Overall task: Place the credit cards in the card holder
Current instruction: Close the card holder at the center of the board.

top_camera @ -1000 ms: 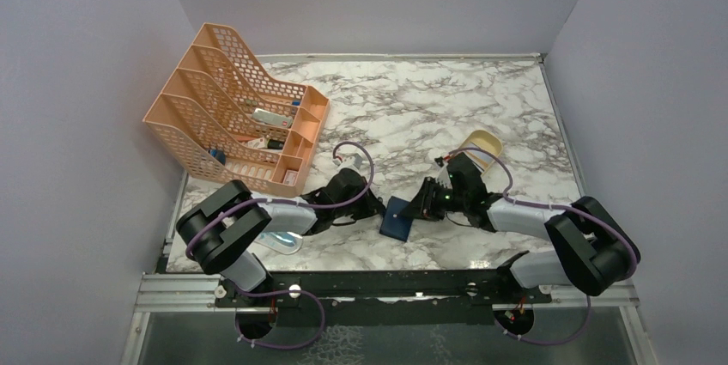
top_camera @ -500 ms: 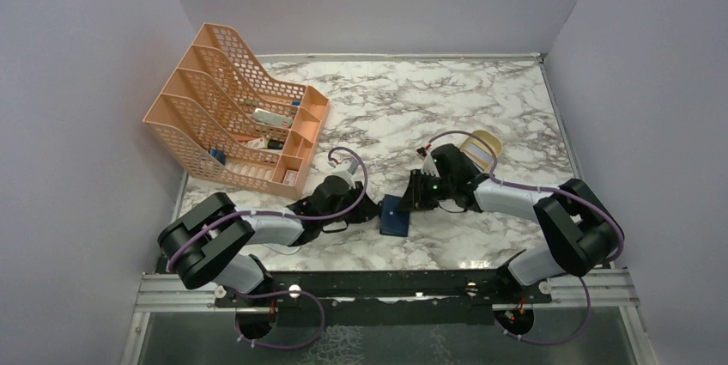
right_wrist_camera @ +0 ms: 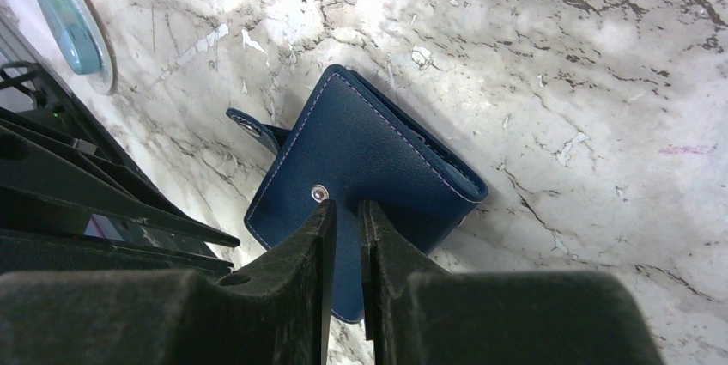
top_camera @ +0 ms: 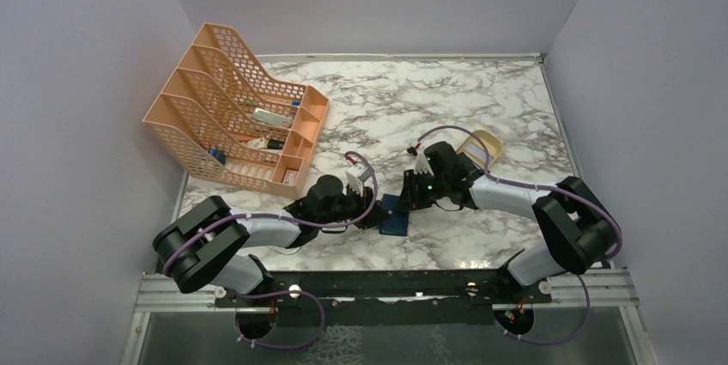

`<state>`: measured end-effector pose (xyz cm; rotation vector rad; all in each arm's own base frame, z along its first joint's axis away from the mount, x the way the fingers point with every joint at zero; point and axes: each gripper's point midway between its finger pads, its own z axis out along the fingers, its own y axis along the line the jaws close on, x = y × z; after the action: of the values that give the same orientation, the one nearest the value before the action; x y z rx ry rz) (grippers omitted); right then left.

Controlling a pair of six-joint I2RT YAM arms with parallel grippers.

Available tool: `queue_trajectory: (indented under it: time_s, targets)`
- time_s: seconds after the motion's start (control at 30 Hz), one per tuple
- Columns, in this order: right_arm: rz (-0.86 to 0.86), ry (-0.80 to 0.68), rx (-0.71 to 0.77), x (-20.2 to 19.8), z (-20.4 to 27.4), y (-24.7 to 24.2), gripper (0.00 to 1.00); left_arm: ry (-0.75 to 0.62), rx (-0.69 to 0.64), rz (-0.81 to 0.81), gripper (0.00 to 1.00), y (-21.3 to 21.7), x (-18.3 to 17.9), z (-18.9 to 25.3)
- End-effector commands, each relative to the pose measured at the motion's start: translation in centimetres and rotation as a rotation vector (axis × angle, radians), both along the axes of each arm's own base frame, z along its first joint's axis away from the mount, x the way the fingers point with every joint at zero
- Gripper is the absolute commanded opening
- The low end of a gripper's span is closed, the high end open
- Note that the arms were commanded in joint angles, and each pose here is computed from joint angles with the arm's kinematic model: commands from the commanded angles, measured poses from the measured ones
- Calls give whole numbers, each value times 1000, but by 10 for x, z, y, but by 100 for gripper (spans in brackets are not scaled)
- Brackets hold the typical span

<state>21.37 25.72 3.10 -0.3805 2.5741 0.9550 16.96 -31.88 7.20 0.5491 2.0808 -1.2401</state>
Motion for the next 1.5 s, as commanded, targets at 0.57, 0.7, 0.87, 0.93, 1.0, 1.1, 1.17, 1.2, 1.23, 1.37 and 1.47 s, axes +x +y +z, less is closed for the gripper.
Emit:
queue_trajectory:
  time_s: [0.57, 0.7, 0.87, 0.93, 1.0, 1.1, 1.17, 1.2, 1.23, 1.37, 1.47]
  targets:
    - [92, -50, -130, 0, -26, -16, 18, -415, 274, -608, 40, 32, 23, 31]
    - [91, -51, -123, -1, -26, -15, 18, -489, 171, -737, 39, 26, 14, 32]
    - [99, -51, -114, -4, -28, -15, 18, -565, 184, -783, 41, 25, 21, 22]
    - [102, -51, -107, -4, -28, -14, 18, -578, 192, -801, 41, 25, 23, 16]
    - [105, -50, -99, -4, -28, -13, 18, -579, 192, -817, 40, 23, 25, 9]
    - [106, -48, -89, -4, -27, -11, 18, -586, 213, -821, 39, 21, 32, 3]
    - [104, -49, -89, -4, -27, -11, 18, -593, 241, -817, 40, 21, 39, -3]
    - [102, -50, -88, -4, -28, -11, 18, -598, 247, -818, 40, 20, 41, -5]
    - [101, -47, -88, -5, -28, -11, 18, -600, 249, -818, 40, 20, 43, -6]
    - [102, -41, -83, -7, -29, -11, 18, -594, 242, -830, 40, 17, 45, -10]
    - [101, -39, -83, -7, -30, -11, 18, -585, 247, -835, 41, 17, 47, -14]
